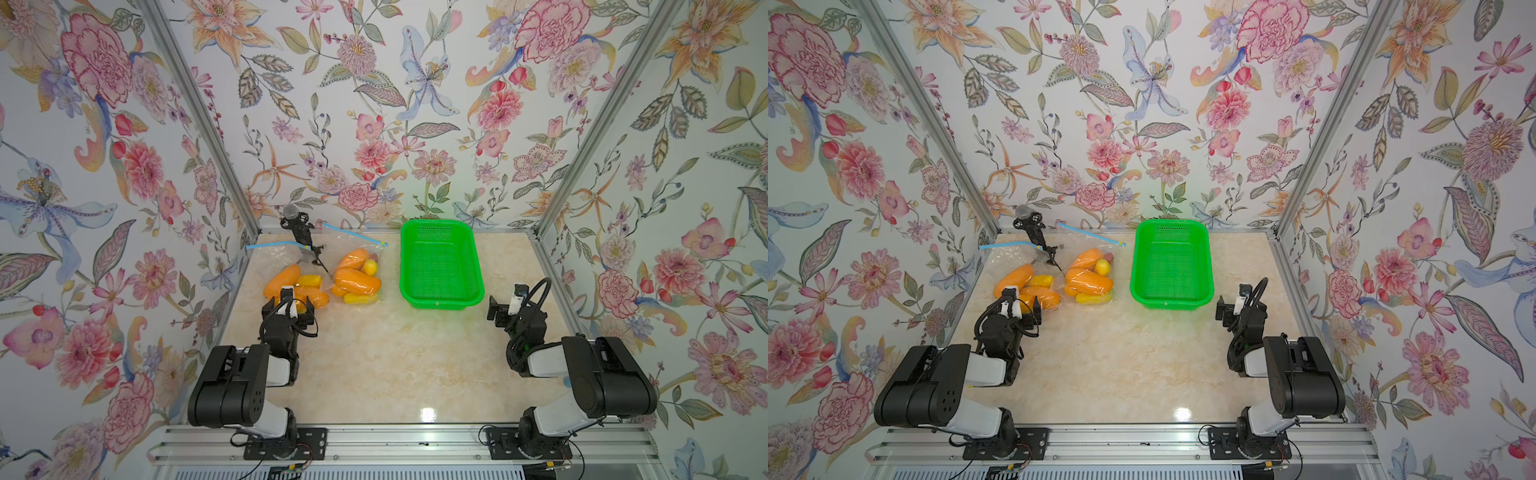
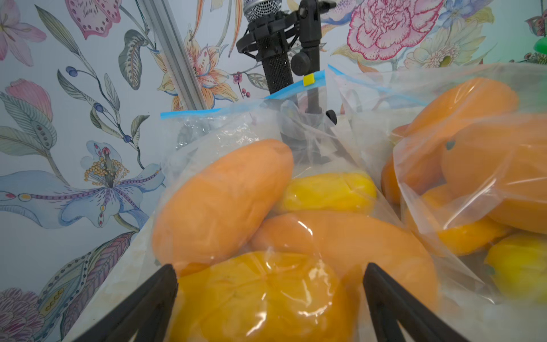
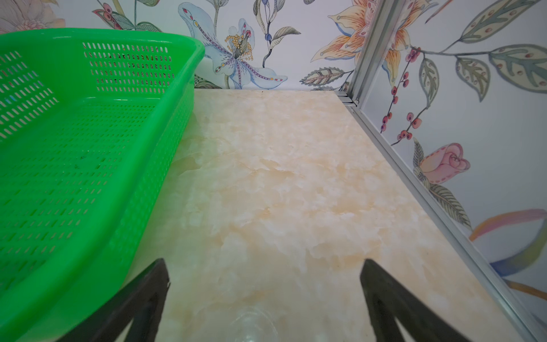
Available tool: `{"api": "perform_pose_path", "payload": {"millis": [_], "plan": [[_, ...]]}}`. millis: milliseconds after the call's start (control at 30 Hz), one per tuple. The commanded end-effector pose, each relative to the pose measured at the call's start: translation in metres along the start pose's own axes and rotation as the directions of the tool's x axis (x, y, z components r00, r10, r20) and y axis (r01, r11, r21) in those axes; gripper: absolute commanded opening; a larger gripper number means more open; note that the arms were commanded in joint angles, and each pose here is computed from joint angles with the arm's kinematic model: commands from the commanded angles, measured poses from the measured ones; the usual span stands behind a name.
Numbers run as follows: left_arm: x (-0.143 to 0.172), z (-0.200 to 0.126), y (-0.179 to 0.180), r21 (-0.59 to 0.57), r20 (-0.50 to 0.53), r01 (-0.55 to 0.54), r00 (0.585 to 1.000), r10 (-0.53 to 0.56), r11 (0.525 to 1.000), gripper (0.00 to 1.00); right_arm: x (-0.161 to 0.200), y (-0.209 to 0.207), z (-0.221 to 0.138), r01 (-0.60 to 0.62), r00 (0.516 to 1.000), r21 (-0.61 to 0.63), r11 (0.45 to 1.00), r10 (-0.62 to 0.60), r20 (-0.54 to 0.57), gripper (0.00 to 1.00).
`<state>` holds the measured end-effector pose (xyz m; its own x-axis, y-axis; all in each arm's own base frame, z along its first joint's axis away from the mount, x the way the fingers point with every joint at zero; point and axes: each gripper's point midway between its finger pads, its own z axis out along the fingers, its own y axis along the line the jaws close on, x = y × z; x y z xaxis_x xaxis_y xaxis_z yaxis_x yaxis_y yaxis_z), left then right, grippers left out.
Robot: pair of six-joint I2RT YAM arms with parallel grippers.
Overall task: Place the mango in a zip-top bag and seal the zipper
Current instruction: Reset both arms
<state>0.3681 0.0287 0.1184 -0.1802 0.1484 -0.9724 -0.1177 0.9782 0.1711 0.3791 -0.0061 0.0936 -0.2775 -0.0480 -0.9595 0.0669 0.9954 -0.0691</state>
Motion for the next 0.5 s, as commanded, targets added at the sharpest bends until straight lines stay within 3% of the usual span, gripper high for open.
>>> {"api": "perform_pose_path", "payload": {"millis": [0, 467], "plan": [[-0.0186, 0.0038, -0.0011, -0.008, 0.061, -0.021, 0.998, 0.021, 1.0, 0.99, -0.0154, 0.003, 0.0022, -0.001, 0.999, -0.02, 1.0, 0.002, 0.047, 1.0], [-0.0196, 0.0056, 0.0012, -0.036, 0.044, -0.025, 0.999, 0.027, 0.999, 0.99, -0.0158, 0.0027, 0.0017, -0.003, 0.999, -0.026, 1.0, 0.005, 0.049, 1.0]]}}
